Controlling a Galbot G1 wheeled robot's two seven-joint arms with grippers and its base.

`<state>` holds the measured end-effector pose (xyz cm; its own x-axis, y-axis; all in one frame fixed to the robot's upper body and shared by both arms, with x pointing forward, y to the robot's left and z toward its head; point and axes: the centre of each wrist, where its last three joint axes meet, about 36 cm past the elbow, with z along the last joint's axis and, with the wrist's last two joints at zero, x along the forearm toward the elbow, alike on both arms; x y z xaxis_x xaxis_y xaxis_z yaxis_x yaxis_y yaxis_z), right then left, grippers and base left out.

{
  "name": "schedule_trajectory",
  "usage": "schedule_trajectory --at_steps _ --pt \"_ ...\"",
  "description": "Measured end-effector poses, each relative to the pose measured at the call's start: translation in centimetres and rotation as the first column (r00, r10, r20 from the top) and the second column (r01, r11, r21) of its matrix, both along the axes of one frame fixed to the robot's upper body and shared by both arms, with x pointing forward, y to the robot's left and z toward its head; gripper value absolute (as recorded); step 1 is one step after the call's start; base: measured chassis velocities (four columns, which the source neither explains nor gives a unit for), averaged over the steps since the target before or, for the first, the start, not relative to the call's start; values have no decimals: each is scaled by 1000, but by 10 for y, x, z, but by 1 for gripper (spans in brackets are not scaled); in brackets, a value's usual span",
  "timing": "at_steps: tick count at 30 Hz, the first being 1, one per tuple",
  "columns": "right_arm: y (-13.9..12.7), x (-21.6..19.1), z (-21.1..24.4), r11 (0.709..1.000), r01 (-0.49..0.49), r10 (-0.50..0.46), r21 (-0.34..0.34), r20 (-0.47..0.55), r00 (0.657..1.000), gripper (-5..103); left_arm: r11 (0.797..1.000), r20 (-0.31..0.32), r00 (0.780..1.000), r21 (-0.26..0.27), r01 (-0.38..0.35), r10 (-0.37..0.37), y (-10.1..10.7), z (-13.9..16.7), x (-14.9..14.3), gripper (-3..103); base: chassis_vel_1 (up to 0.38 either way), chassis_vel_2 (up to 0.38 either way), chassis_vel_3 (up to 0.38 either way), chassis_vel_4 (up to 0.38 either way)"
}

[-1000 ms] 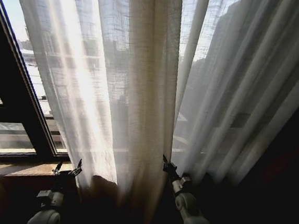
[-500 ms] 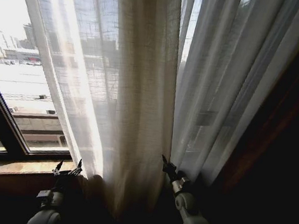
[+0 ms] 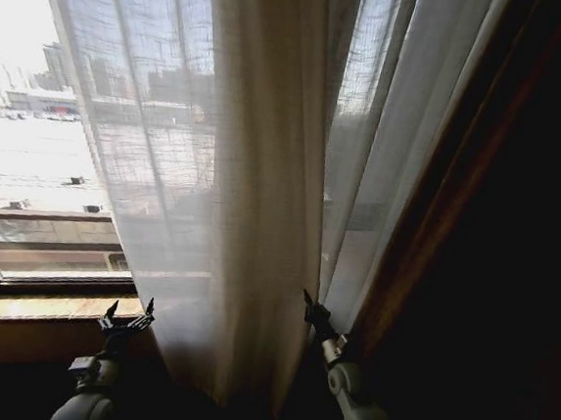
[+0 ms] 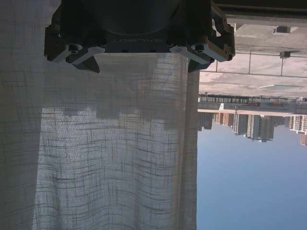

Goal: Open the curtains by pulling them apart, changing their state from closed to fully open.

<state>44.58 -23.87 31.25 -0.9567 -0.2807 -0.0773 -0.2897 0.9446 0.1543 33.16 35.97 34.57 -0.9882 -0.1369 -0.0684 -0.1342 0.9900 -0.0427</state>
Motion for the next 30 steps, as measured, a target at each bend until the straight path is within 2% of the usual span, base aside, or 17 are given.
schedule_trajectory --at_steps 7,13,17,20,21,22,25,26,29,30 --pt "-1 2 -3 998 12 -11 -56 7 1000 0 1000 0 1000 0 1 -1 0 0 0 100 -149 -186 170 131" --pt "-1 8 -9 995 22 -23 -102 -2 1000 0 1000 0 1000 0 0 0 0 0 0 100 15 19 -16 -11" --pt "-6 20 -11 987 99 -105 -124 -36 994 0 1000 0 1000 0 0 0 0 0 0 100 53 44 -53 -39" --pt "-22 36 -14 962 214 -227 -172 -60 972 0 1000 0 1000 0 0 0 0 0 0 100 0 0 0 0" --pt "-22 36 -14 962 214 -227 -172 -60 972 0 1000 0 1000 0 0 0 0 0 0 100 0 0 0 0" --pt "-29 41 -15 950 251 -266 -188 -60 962 0 1000 0 1000 0 0 0 0 0 0 100 0 0 0 0" --pt "-56 55 -14 890 394 -416 -232 -55 908 0 1000 0 1000 0 0 0 0 0 0 100 0 0 0 0" --pt "-56 55 -14 890 394 -416 -232 -55 908 0 1000 0 1000 0 0 0 0 0 0 100 0 0 0 0" --pt "-76 61 -8 833 487 -515 -262 -49 856 0 1000 0 1000 0 0 0 0 0 0 100 0 0 0 0" --pt "-76 61 -8 833 487 -515 -262 -49 856 0 1000 0 1000 0 0 0 0 0 0 100 0 0 0 0"
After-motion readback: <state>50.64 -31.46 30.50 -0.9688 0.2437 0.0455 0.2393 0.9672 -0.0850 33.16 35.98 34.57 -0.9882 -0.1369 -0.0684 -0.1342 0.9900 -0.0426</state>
